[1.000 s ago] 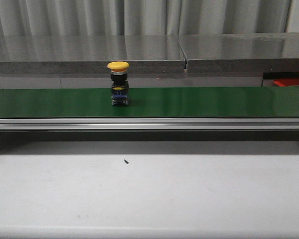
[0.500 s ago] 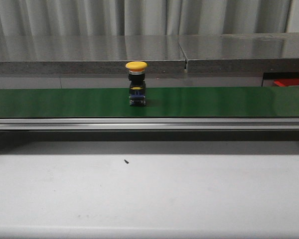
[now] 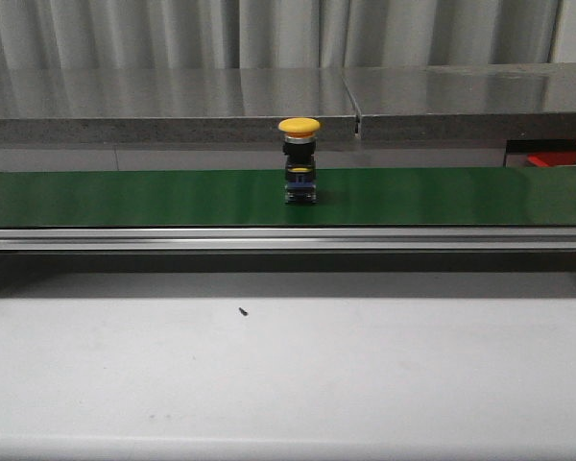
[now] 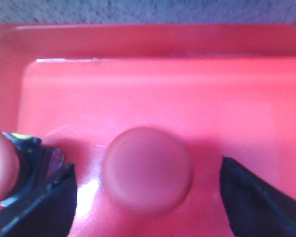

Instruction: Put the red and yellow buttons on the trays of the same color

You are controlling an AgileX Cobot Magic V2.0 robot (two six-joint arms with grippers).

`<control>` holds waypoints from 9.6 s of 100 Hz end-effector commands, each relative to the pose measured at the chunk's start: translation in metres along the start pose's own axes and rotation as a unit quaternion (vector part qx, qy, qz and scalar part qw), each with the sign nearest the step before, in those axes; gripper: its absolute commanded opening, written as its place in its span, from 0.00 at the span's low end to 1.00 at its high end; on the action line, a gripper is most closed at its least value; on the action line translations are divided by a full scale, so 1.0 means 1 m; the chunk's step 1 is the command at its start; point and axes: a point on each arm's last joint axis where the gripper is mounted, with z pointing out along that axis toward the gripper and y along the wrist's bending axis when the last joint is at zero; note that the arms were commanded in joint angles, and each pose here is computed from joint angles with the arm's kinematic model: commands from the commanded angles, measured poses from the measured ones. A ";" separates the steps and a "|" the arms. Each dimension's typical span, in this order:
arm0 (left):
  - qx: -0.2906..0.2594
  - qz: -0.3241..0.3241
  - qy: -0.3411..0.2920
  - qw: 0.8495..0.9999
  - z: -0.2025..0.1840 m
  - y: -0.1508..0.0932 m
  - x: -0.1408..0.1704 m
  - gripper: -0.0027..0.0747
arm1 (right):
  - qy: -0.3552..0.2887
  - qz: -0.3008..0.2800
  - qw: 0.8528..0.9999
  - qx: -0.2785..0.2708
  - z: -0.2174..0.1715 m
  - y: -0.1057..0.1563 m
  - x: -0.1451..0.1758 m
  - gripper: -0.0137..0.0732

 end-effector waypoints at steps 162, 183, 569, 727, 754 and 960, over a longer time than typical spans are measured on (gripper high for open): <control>0.000 -0.003 -0.031 0.999 -0.002 -0.002 -0.013 0.01 | -0.018 -0.140 0.974 -0.175 -0.268 0.189 0.071 0.87; 0.001 -0.004 -0.032 0.999 -0.002 -0.002 -0.013 0.01 | -0.021 -0.147 0.972 -0.181 -0.240 0.207 0.070 0.87; 0.000 -0.004 -0.032 0.999 -0.002 -0.002 -0.013 0.01 | 0.024 0.248 0.965 0.086 -0.173 -0.044 0.139 0.79; 0.000 -0.004 -0.032 0.999 -0.002 -0.002 -0.013 0.01 | -0.302 -0.103 0.941 -0.113 -0.398 0.149 0.200 0.04; 0.000 -0.004 -0.032 0.999 -0.002 -0.002 -0.013 0.01 | -0.302 -0.103 0.941 -0.113 -0.398 0.149 0.200 0.04; 0.000 -0.004 -0.032 0.999 -0.002 -0.002 -0.013 0.01 | -0.445 -0.039 0.892 -0.068 -0.331 0.133 0.335 0.04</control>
